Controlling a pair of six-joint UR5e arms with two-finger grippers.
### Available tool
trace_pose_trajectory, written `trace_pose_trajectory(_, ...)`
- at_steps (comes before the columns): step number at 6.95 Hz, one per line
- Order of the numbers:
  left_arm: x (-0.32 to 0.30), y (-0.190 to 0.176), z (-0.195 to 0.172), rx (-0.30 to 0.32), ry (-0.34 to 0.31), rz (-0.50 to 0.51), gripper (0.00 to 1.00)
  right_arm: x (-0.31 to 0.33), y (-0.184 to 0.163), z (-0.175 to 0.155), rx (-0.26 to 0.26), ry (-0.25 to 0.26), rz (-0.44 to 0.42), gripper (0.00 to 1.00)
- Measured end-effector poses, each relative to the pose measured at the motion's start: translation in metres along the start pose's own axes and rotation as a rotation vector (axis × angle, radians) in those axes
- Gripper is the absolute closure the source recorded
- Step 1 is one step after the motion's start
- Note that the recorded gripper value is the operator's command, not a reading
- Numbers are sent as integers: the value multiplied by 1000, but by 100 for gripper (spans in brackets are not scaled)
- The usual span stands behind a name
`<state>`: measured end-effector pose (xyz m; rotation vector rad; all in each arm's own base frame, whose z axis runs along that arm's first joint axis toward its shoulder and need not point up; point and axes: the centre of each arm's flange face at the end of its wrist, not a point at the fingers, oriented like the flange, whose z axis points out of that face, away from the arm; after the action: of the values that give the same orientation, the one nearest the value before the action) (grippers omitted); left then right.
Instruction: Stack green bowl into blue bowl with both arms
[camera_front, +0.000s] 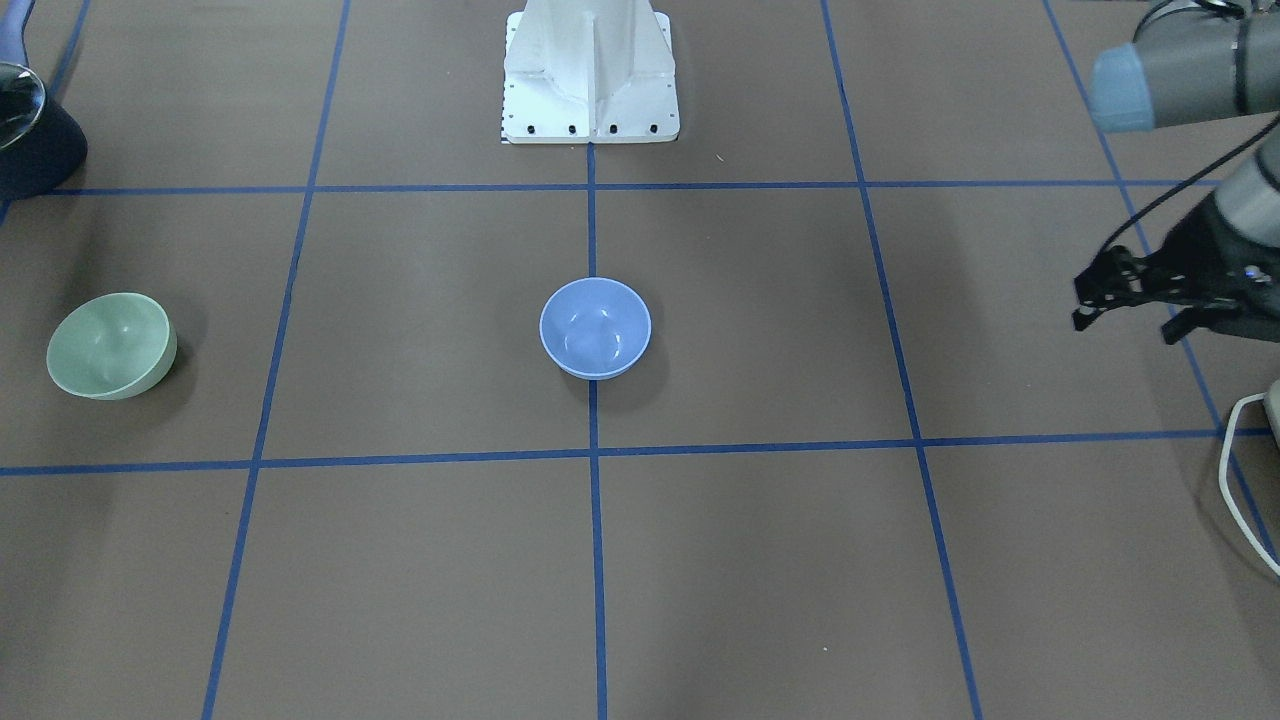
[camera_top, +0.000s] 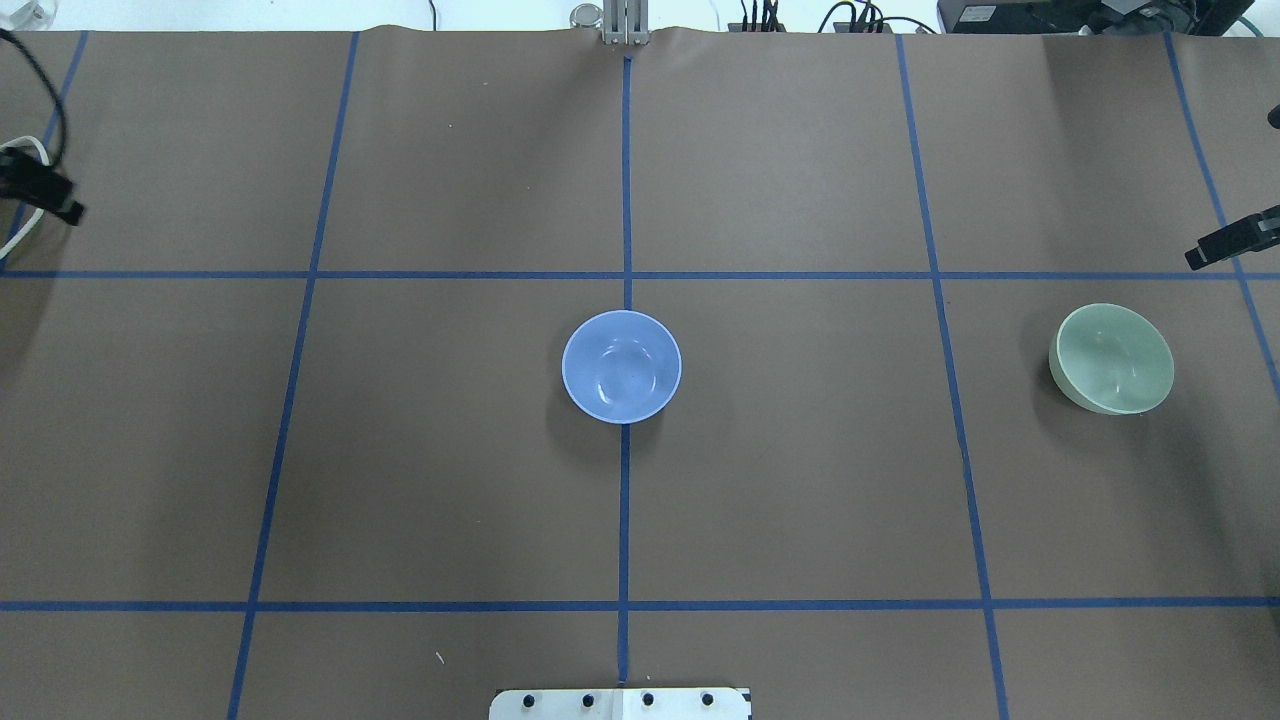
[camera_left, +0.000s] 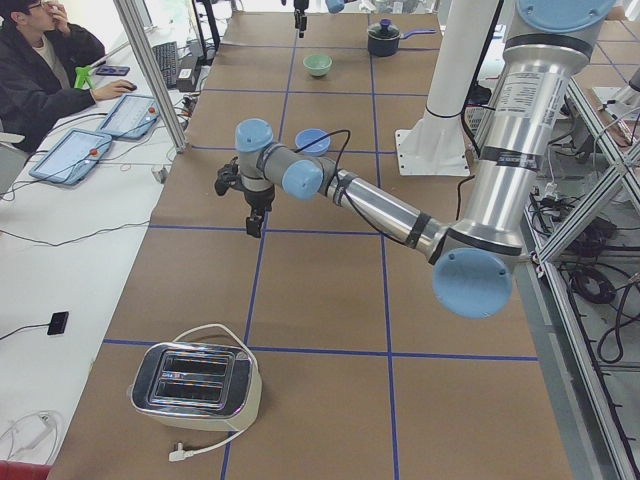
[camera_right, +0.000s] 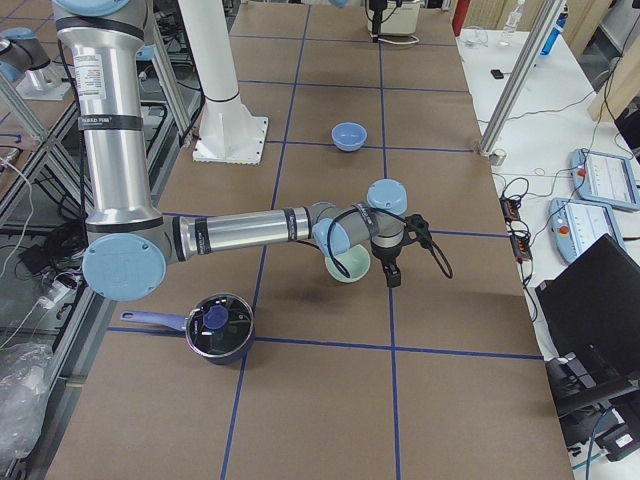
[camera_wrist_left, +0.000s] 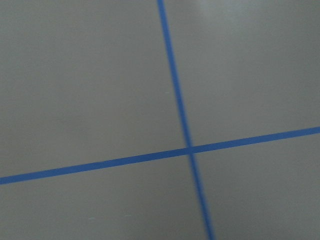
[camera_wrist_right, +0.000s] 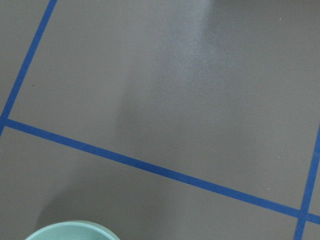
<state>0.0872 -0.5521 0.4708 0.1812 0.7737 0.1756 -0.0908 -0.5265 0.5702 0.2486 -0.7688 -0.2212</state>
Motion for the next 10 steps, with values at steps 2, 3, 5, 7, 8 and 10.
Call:
trace_pose_trajectory(2,-159,48,-23,-46,-57,62,1,-4,14,12,-12,-11,-19,0)
trace_pose_trajectory(3,-218,75,-28,-66,-59,72,1,-16,17,25,-32,-18,-37,0)
trace_pose_trajectory(5,-260,105,-28,-79,-52,82,1,-45,20,50,-72,-20,-74,15)
trace_pose_trajectory(7,-265,111,-27,-82,-50,82,1,-52,27,67,-100,-7,-83,52)
trace_pose_trajectory(8,-266,112,-26,-82,-49,81,1,-50,29,72,-110,-3,-80,63)
trace_pose_trajectory(10,-266,113,-26,-82,-49,80,1,-45,33,78,-124,2,-73,66)
